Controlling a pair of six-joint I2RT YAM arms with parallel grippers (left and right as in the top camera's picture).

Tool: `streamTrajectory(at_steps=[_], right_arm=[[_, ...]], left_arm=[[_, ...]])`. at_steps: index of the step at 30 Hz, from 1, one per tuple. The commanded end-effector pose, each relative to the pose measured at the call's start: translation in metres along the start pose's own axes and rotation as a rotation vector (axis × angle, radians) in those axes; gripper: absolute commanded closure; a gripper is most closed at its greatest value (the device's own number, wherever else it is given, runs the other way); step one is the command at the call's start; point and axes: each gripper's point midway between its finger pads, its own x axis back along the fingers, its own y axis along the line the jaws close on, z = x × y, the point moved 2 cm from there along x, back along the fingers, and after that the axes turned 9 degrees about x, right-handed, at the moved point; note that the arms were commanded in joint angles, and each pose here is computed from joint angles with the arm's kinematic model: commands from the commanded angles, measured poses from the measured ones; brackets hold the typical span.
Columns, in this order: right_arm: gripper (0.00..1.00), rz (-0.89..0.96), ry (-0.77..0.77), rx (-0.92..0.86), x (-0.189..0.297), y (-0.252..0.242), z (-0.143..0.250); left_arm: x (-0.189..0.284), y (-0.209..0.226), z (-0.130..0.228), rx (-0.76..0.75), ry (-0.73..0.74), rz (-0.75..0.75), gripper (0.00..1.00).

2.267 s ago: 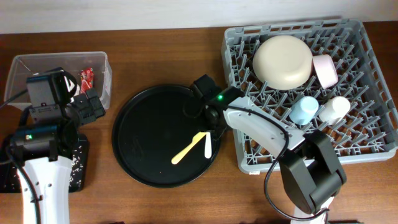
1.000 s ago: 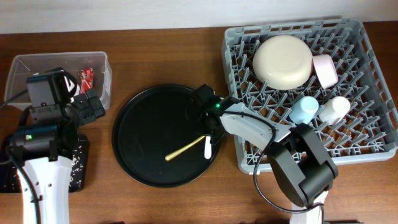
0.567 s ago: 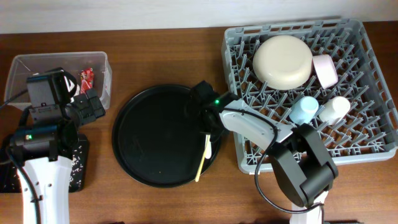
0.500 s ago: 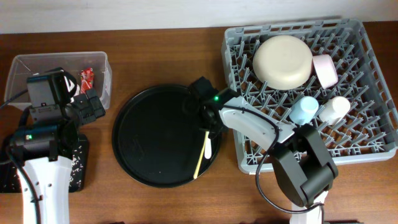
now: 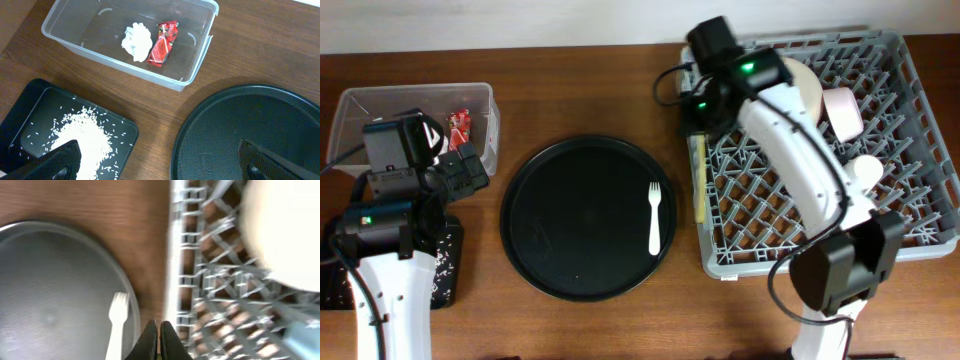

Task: Sort waste into correct bins and load items into the dishwasher rack
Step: 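Carry the yellow knife into the rack and release it upright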

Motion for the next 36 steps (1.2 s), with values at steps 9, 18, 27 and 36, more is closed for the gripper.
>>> streamTrajectory(at_steps=[9, 18, 27, 36], right_arm=[[0.96, 0.134, 0.020, 0.283, -0.026, -0.054, -0.009], [0.96, 0.151, 0.078, 0.234, -0.063, -0.067, -0.004], [0.82, 0.158, 0.090, 0.208, -0.062, -0.080, -0.001], [0.46, 0.112, 0.053, 0.211, -0.023, -0.066, -0.003]], left_arm=[[0.005, 0.001, -0.005, 0.001, -0.020, -0.002, 0.01], [0.005, 0.001, -0.005, 0.001, -0.020, -0.002, 0.01], [0.005, 0.001, -0.005, 0.001, -0.020, -0.002, 0.01], [0.005, 0.001, -0.005, 0.001, -0.020, -0.002, 0.01]])
